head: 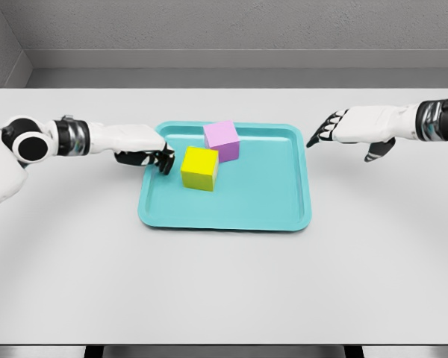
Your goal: Push two cubes
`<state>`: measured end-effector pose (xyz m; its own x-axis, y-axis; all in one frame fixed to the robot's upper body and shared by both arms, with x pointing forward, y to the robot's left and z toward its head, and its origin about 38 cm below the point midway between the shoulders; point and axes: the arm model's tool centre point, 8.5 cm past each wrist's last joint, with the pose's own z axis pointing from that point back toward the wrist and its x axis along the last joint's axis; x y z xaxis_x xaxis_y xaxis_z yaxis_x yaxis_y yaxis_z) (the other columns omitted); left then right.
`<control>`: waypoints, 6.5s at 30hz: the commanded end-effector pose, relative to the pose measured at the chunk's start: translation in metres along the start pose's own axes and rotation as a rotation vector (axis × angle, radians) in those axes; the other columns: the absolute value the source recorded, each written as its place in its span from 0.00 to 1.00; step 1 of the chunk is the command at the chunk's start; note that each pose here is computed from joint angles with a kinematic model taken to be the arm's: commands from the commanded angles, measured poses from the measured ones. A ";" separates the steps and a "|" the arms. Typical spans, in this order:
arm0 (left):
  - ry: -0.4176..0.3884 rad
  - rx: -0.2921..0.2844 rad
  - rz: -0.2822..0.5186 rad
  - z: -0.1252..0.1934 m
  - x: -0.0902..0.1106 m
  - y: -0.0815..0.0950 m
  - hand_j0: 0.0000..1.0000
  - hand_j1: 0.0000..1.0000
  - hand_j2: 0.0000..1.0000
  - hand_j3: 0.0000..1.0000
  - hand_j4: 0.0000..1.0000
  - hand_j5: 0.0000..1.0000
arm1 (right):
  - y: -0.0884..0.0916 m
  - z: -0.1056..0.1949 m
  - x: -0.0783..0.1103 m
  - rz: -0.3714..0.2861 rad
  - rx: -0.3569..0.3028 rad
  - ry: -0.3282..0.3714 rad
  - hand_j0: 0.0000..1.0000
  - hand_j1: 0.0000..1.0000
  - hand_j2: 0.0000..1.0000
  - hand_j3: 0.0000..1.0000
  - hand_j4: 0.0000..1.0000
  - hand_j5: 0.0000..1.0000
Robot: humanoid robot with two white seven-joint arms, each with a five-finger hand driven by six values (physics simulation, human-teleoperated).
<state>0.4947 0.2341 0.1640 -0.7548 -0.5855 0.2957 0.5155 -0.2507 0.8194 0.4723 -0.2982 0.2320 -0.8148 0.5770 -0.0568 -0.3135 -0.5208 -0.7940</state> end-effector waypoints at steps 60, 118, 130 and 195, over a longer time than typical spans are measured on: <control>-0.289 -0.007 -0.058 -0.074 0.095 0.005 0.35 0.35 0.35 0.35 0.35 0.35 | 0.016 0.028 -0.007 -0.013 0.025 0.038 1.00 1.00 1.00 1.00 1.00 1.00; -0.127 0.082 0.114 -0.040 0.024 0.015 0.40 0.40 0.40 0.40 0.40 0.40 | 0.028 0.067 -0.025 -0.030 0.048 0.125 1.00 1.00 1.00 1.00 1.00 1.00; -0.261 0.137 0.095 -0.019 0.058 0.019 0.41 0.41 0.41 0.41 0.41 0.41 | 0.031 0.095 -0.035 -0.047 0.046 0.175 1.00 1.00 1.00 1.00 1.00 1.00; -0.345 0.019 -0.043 -0.047 0.109 -0.018 0.14 0.14 0.14 0.14 0.14 0.14 | -0.001 0.114 -0.013 -0.020 -0.177 0.161 1.00 1.00 1.00 1.00 1.00 1.00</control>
<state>0.4146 0.1448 0.1750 -0.8766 -0.2445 0.4145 0.4666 -0.2216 0.8562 0.4276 -0.3832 0.3031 -0.7075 0.6946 -0.1305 -0.2346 -0.4050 -0.8837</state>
